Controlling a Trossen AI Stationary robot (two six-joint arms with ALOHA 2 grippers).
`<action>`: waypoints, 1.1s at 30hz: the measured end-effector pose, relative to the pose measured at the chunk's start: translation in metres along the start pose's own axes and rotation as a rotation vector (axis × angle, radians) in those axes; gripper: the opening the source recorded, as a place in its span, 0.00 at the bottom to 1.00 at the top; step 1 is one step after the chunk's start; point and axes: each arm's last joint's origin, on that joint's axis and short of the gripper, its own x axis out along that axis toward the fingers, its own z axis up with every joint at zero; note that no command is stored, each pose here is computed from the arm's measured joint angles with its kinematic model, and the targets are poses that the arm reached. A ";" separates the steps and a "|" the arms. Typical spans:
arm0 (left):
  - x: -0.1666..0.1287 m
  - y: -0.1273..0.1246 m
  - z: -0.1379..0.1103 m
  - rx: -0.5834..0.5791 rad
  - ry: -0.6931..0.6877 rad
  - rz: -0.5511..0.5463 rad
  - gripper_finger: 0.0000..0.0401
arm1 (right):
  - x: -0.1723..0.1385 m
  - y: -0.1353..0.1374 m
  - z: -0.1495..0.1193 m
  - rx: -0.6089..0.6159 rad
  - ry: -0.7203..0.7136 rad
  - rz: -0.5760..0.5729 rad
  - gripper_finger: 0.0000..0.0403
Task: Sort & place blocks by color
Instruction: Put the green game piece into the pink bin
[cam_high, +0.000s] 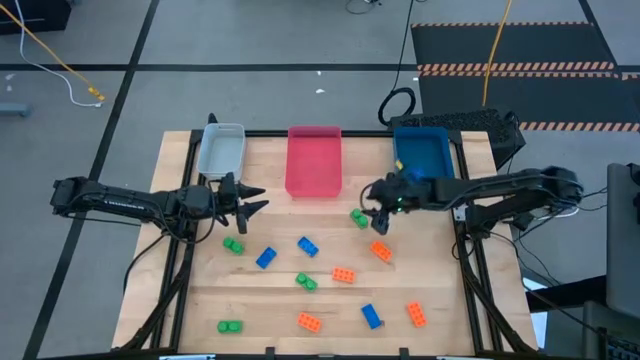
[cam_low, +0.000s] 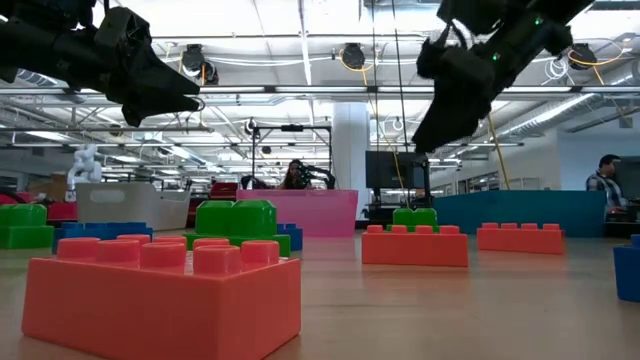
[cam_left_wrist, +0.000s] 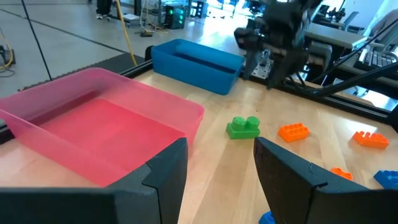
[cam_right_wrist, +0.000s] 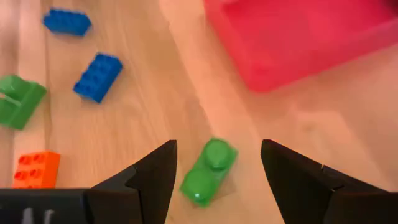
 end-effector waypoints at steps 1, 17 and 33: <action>0.000 0.000 0.000 0.000 0.000 0.001 0.46 | 0.006 0.003 -0.002 0.008 0.014 0.003 0.56; 0.000 0.000 0.000 -0.006 0.000 0.001 0.46 | 0.050 0.028 -0.025 0.000 0.198 -0.153 0.56; 0.000 0.000 0.000 -0.006 0.001 0.001 0.46 | 0.076 0.024 -0.037 0.005 0.241 -0.240 0.50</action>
